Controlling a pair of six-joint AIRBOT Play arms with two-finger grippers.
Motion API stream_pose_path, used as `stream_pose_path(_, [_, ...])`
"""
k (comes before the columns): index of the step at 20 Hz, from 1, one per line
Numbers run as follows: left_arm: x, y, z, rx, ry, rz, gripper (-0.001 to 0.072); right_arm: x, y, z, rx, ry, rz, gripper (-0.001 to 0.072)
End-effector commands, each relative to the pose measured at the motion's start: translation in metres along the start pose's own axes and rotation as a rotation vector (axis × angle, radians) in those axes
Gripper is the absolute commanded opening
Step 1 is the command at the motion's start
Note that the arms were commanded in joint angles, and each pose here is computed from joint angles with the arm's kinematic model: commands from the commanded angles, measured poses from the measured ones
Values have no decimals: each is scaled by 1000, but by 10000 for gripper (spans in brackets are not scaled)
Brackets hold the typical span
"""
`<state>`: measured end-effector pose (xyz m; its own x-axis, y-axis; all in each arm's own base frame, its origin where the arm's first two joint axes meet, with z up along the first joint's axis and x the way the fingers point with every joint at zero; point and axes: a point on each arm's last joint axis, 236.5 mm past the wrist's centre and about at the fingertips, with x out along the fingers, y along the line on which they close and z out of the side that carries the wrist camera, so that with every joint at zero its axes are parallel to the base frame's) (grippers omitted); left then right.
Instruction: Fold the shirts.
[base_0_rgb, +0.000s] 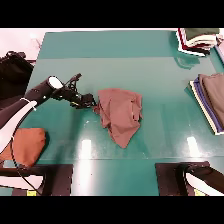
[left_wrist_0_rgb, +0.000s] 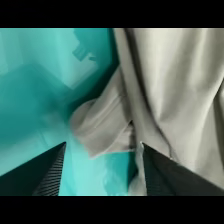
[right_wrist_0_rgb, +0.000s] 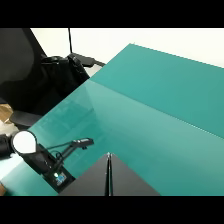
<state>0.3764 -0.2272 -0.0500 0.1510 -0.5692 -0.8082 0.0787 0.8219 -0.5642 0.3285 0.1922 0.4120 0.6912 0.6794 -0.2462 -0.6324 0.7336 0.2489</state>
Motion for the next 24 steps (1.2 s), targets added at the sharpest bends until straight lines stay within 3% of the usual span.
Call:
stream_pose_path(1, [16, -9, 1, 11, -29, -11, 539, 1, 0, -1, 17, 2, 2, 17])
stream_pose_path(2, [16, -10, 3, 12, -35, -12, 507, 1, 0, -1, 17, 3, 2, 17])
stream_pose_path(4, [14, -9, 3, 36, -30, -1, 78, 0, 1, -7, 17, 29, 5, 17])
stream_pose_path(5, [10, -10, 4, 61, -29, 9, 27, 0, 2, -15, 16, 61, 8, 17])
stream_pose_path(9, [-26, -22, 31, 198, -110, 65, 27, -3, -18, -75, 119, 270, -21, 17])
stream_pose_path(12, [-48, -30, 44, 260, -165, 93, 27, 1, -48, -172, 283, 492, -58, 32])
stream_pose_path(13, [-49, -30, 44, 265, -166, 97, 27, 5, -55, -210, 348, 559, -67, 195])
stream_pose_path(14, [-49, -29, 42, 266, -157, 101, 27, 10, -62, -253, 424, 625, -75, 443])
stream_pose_path(15, [-48, -27, 39, 268, -145, 105, 27, 14, -65, -296, 495, 688, -81, 524])
stream_pose_path(19, [-48, -22, 34, 278, -118, 125, 27, 37, -58, -435, 818, 791, -117, 506])
stream_pose_path(24, [-48, -21, 34, 281, -120, 129, 27, 80, -41, -492, 959, 771, -108, 472])
